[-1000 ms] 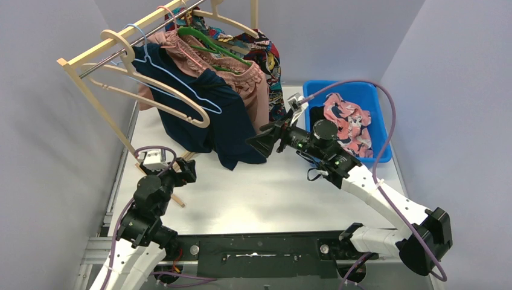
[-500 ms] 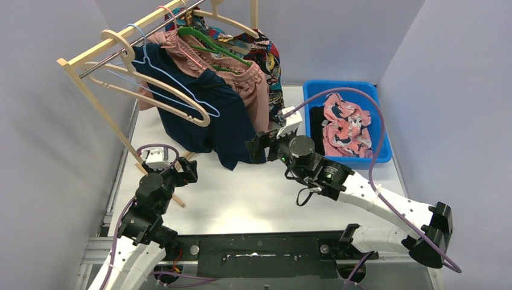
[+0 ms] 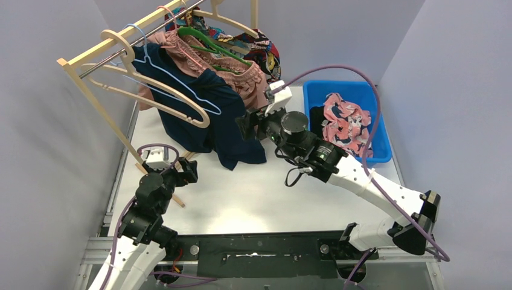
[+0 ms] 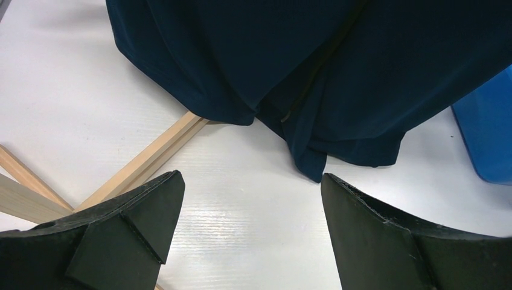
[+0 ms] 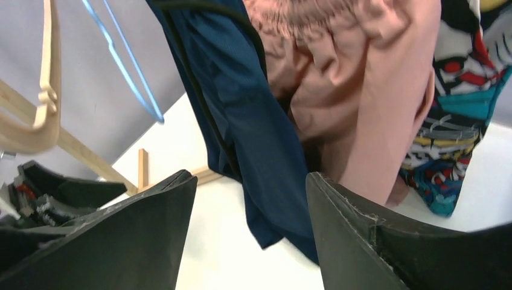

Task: Remove the shorts from the hanger
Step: Pick up the hanger from the clothes rod.

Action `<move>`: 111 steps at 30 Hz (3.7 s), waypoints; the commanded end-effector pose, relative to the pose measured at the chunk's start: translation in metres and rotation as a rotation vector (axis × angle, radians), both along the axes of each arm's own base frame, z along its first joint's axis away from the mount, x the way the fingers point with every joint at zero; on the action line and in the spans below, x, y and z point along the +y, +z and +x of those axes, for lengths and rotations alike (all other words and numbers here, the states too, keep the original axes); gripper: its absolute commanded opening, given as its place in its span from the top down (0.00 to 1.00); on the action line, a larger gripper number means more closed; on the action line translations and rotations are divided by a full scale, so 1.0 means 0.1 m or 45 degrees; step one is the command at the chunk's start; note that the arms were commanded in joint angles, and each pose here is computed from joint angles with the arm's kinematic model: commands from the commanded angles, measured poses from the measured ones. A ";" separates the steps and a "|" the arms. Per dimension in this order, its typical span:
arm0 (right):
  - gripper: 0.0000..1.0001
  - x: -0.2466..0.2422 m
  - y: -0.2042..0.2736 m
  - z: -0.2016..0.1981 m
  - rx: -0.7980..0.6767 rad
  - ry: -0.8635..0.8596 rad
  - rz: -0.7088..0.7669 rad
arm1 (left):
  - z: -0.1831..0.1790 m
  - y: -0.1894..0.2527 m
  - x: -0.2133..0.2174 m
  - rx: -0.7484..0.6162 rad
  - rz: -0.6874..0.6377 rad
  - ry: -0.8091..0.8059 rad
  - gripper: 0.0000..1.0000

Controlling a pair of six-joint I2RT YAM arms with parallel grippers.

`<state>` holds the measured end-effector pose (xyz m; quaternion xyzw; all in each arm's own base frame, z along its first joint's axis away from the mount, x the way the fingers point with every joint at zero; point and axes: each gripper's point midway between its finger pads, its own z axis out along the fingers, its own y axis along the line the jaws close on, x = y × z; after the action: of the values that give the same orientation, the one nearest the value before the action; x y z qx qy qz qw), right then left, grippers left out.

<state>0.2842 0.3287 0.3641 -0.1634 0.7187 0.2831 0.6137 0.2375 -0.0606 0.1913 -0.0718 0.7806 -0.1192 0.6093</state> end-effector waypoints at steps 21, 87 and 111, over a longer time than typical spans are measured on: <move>0.58 0.75 0.44 0.70 -0.106 0.270 -0.263 | 0.04 0.16 0.03 -0.071 -0.012 0.022 0.16; 1.00 0.62 1.89 0.56 -0.546 0.222 0.374 | 0.07 0.13 0.07 -0.055 -0.004 0.053 0.16; 1.00 0.20 0.79 0.00 -0.437 0.328 0.132 | 0.09 0.17 0.05 -0.074 -0.006 0.045 0.16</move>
<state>0.3059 0.3757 0.4091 -0.2924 0.6284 0.3448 0.6331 0.2410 -0.0533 0.1889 -0.0848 0.7821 -0.1019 0.6089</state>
